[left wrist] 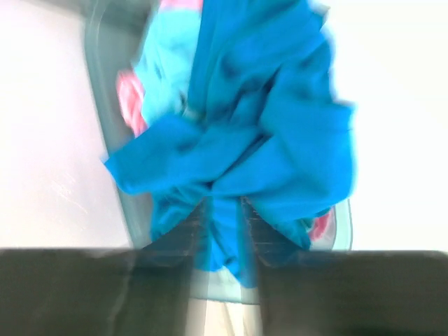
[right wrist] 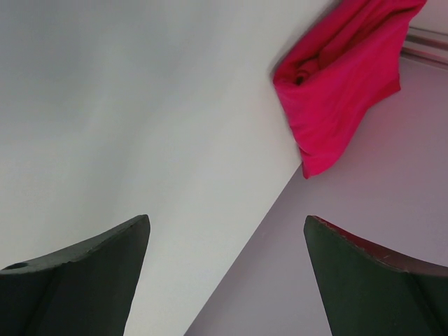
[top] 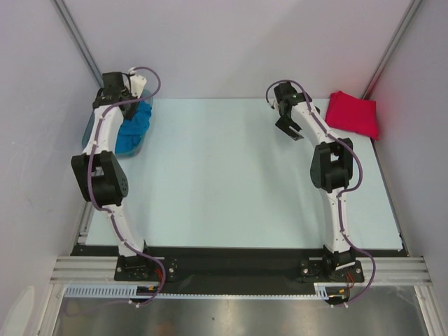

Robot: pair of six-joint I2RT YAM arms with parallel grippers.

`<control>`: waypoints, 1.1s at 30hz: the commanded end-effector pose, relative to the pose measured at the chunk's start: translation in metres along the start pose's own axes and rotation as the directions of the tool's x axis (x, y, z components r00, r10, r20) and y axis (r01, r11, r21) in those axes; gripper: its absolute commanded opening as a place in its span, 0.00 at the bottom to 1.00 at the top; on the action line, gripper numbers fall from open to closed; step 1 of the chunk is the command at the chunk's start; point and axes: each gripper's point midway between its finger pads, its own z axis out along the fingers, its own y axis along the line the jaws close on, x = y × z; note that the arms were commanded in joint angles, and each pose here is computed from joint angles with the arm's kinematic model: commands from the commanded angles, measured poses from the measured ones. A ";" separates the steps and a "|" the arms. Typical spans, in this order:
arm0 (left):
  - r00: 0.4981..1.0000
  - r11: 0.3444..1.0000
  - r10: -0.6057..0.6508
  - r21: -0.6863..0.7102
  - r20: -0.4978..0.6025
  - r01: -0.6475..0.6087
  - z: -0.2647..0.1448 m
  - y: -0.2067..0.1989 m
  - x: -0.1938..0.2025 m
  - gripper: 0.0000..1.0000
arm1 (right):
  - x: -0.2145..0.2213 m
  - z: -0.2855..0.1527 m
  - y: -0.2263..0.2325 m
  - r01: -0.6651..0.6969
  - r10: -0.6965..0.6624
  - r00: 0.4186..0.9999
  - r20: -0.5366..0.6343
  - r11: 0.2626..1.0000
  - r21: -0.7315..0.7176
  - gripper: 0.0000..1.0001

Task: Fold and stack the t-shirts
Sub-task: Grab the tshirt from the pile

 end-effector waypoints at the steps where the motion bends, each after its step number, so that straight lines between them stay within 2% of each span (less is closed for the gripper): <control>1: 0.994 0.999 0.020 -0.042 0.104 -0.016 -0.024 0.007 -0.037 0.50 | -0.006 -0.004 -0.005 0.007 -0.008 1.000 0.006 1.000 0.027 1.00; 3: 0.997 0.999 0.016 -0.051 0.076 -0.012 -0.011 0.007 -0.028 0.51 | -0.003 -0.005 -0.005 0.011 -0.010 1.000 -0.003 1.000 0.024 1.00; 4: 0.998 0.997 0.011 -0.071 0.054 -0.007 -0.008 0.011 -0.022 0.58 | -0.002 -0.007 -0.005 0.013 -0.013 1.000 -0.006 1.000 0.025 1.00; 5: 0.998 0.996 0.005 -0.092 0.058 0.000 -0.004 0.014 -0.023 0.61 | 0.000 -0.006 -0.004 0.016 -0.016 1.000 -0.012 1.000 0.024 1.00; 8: 0.999 0.990 -0.002 -0.143 0.034 0.007 0.011 0.023 -0.013 0.62 | 0.004 -0.007 -0.004 0.037 -0.036 0.999 -0.027 0.999 0.025 1.00; 10: 1.000 0.981 0.002 -0.191 0.027 0.003 0.019 0.033 -0.012 0.68 | 0.007 -0.007 -0.006 0.049 -0.047 0.998 -0.040 0.998 0.036 1.00; 18: 0.998 0.975 0.056 -0.216 0.007 -0.054 0.039 0.042 -0.009 0.69 | 0.008 -0.009 -0.007 0.069 -0.065 0.996 -0.059 0.996 0.059 1.00; 23: 0.996 0.969 0.089 -0.234 0.004 -0.086 0.041 0.048 -0.010 0.66 | 0.005 -0.011 -0.004 0.069 -0.066 0.996 -0.054 0.996 0.061 1.00; 26: 0.995 0.966 0.099 -0.238 -0.011 -0.098 0.046 0.049 -0.007 0.56 | 0.001 -0.012 0.001 0.069 -0.066 0.997 -0.048 0.996 0.060 1.00; 27: 0.994 0.966 0.105 -0.237 -0.014 -0.105 0.046 0.049 -0.007 0.46 | 0.000 -0.013 0.002 0.067 -0.064 0.997 -0.047 0.996 0.062 1.00; 29: 0.994 0.965 0.107 -0.238 -0.020 -0.108 0.048 0.050 -0.004 0.40 | -0.002 -0.014 0.003 0.069 -0.067 0.997 -0.043 0.996 0.063 1.00; 33: 0.992 0.964 0.117 -0.236 -0.043 -0.124 0.056 0.051 0.003 0.43 | -0.007 -0.017 0.005 0.074 -0.072 0.997 -0.031 0.995 0.069 1.00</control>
